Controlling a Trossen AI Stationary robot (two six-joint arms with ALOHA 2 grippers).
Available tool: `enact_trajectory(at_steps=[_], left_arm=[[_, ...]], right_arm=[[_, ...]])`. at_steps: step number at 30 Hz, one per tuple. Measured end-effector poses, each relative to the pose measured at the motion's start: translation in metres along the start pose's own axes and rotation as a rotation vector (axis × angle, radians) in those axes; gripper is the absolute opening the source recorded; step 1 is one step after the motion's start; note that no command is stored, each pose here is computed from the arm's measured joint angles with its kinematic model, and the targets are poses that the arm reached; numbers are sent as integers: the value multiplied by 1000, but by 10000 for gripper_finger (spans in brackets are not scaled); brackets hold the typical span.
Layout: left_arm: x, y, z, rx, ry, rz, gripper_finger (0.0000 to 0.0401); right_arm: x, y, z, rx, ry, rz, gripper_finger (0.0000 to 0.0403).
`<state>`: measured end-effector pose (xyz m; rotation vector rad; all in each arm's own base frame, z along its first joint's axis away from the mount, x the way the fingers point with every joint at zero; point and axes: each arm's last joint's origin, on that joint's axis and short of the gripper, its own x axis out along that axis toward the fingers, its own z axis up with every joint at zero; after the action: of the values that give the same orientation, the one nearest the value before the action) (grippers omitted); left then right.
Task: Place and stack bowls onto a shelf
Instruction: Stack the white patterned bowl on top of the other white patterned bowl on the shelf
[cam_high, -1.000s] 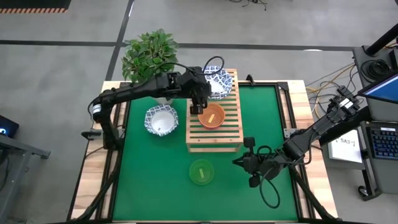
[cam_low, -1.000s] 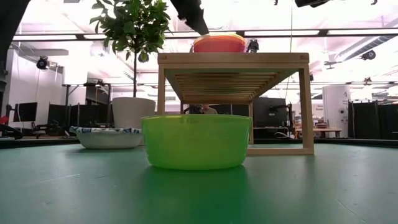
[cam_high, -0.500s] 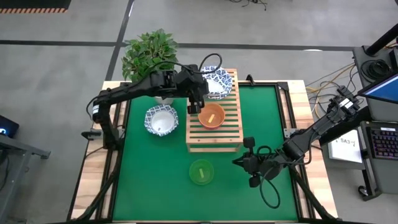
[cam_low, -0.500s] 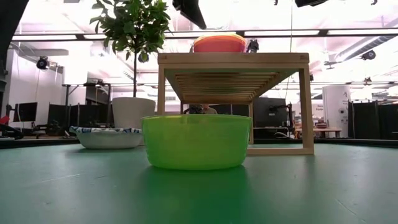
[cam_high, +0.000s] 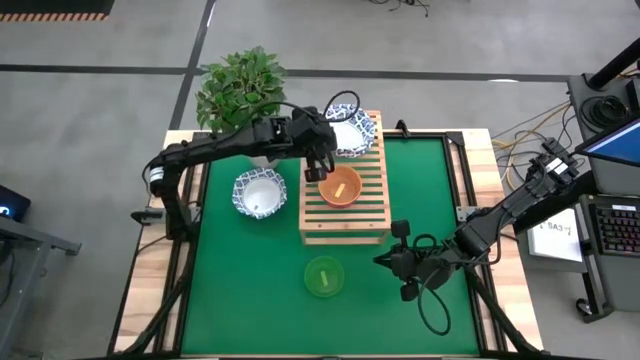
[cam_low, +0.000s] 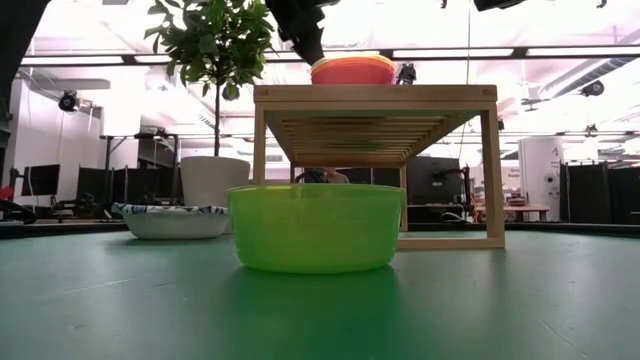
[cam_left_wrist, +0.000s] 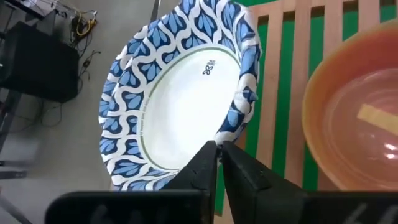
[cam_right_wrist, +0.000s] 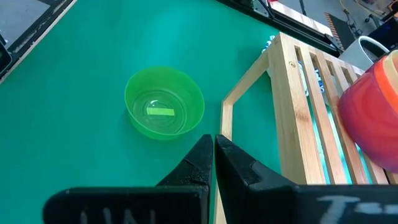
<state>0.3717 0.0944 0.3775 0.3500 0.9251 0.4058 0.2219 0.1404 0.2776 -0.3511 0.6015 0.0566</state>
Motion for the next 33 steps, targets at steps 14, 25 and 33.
enact_trajectory(at_steps=[14, 25, 33], left_arm=[[13, -8, 0, -10, 4, -6, 1], [15, -3, -2, -41, 9, 4, 1], [-5, 19, 6, -48, -69, 49, 1]], right_arm=[[0, 0, 3, 17, -26, -2, 9], [0, 0, 3, -5, -26, -2, 9], [0, 0, 3, -22, -26, -3, 9]])
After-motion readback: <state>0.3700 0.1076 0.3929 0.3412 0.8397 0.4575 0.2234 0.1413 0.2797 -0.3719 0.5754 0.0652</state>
